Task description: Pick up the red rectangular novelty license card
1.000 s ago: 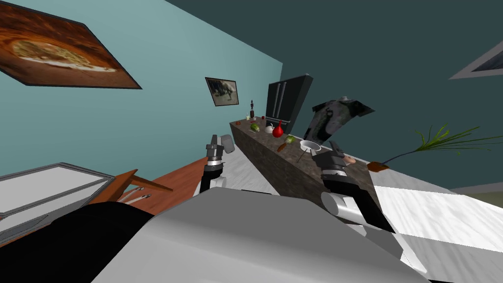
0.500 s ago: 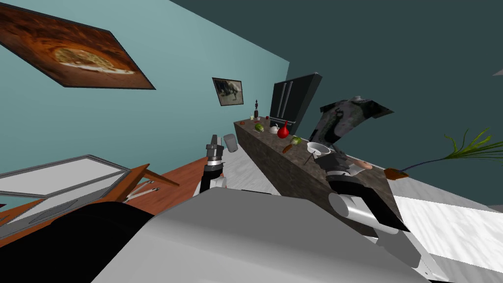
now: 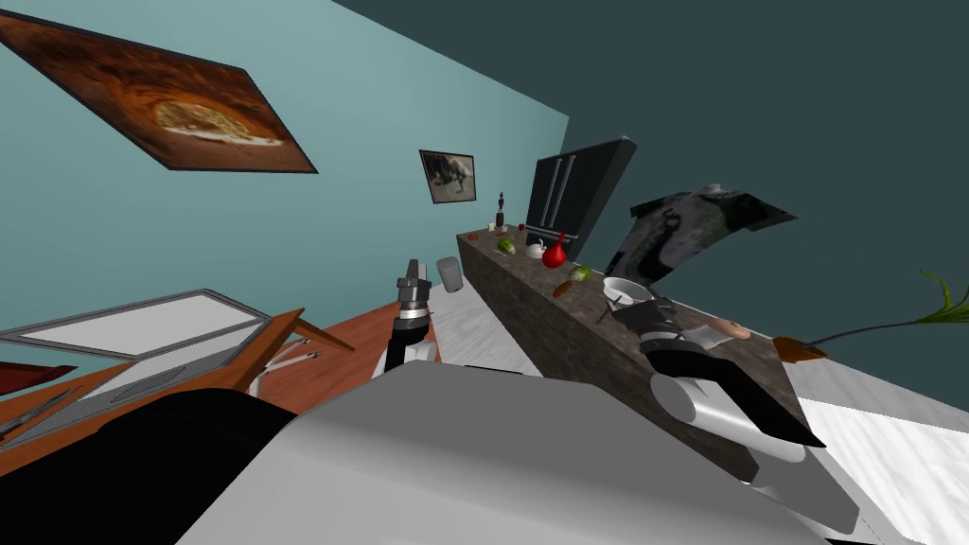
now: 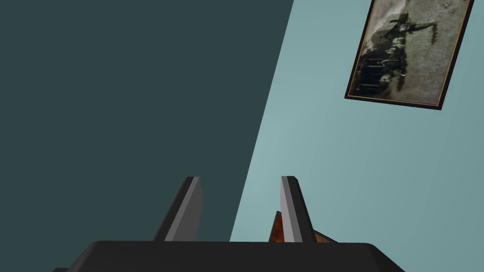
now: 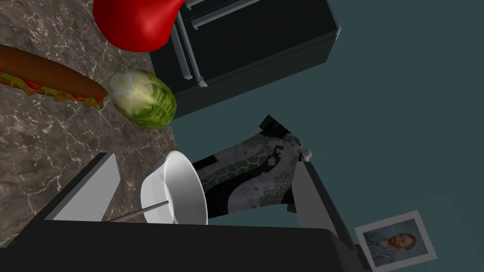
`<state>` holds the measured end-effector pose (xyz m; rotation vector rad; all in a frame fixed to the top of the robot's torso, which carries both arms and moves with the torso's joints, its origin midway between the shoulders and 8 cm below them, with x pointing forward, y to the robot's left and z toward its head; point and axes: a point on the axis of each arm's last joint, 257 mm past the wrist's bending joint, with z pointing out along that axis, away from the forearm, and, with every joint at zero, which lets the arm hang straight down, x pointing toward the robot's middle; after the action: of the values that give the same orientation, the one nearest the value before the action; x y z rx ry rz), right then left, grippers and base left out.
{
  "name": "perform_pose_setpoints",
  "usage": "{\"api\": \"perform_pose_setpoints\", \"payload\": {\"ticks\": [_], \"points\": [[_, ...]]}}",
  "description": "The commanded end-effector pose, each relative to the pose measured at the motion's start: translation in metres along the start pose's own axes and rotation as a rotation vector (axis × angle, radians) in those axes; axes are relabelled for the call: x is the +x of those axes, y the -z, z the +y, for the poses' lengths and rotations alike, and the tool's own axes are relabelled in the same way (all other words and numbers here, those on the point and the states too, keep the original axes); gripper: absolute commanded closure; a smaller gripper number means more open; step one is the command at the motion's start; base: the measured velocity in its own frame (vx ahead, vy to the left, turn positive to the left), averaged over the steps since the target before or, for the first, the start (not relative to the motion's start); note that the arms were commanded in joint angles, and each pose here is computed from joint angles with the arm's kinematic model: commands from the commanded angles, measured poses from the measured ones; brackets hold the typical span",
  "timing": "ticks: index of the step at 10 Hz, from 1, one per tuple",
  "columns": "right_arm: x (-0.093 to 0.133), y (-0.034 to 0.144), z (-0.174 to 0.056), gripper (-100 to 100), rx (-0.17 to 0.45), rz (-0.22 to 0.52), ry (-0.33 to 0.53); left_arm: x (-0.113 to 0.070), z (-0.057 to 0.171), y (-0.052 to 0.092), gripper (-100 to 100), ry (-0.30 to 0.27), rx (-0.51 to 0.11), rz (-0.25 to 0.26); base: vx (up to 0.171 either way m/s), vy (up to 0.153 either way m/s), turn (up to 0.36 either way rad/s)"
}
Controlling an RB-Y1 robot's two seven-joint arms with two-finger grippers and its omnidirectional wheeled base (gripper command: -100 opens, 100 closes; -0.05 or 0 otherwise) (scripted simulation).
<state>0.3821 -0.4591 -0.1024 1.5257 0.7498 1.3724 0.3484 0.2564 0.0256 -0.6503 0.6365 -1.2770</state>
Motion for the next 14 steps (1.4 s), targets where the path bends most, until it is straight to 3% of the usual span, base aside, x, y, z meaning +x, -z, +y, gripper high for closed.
{"api": "perform_pose_setpoints", "payload": {"ticks": [1, 6, 8, 9, 10, 11, 13, 14], "points": [[-0.004, 0.000, -0.005, -100, 0.023, -0.015, -0.018, 0.000, 0.000, 0.000, 0, 0.000, 0.000, 0.000, 0.005, 0.026, -0.018], [-0.067, 0.002, -0.010, -100, 0.135, -0.153, -0.172, 0.000, 0.000, 0.000, 0, 0.000, 0.000, 0.000, 0.025, 0.043, 0.108], [-0.072, 0.005, -0.020, -100, 0.170, -0.180, -0.202, 0.000, 0.000, 0.000, 0, 0.000, 0.000, 0.000, 0.023, 0.029, 0.034], [-0.093, 0.008, -0.019, -100, 0.195, -0.230, -0.251, 0.000, 0.000, 0.000, 0, 0.000, 0.000, 0.000, 0.029, 0.027, 0.074], [-0.095, 0.010, -0.023, -100, 0.211, -0.244, -0.266, 0.000, 0.000, 0.000, 0, 0.000, 0.000, 0.000, 0.033, 0.026, 0.094], [-0.114, 0.012, -0.017, -100, 0.218, -0.286, -0.302, 0.000, 0.000, 0.000, 0, 0.000, 0.000, 0.000, 0.041, 0.032, 0.139], [-0.119, 0.017, -0.027, -100, 0.251, -0.316, -0.332, 0.000, 0.000, 0.000, 0, 0.000, 0.000, 0.000, 0.033, 0.018, 0.024], [-0.139, 0.020, -0.020, -100, 0.253, -0.362, -0.378, 0.000, 0.000, 0.000, 0, 0.000, 0.000, 0.000, 0.047, 0.022, 0.106]]}}
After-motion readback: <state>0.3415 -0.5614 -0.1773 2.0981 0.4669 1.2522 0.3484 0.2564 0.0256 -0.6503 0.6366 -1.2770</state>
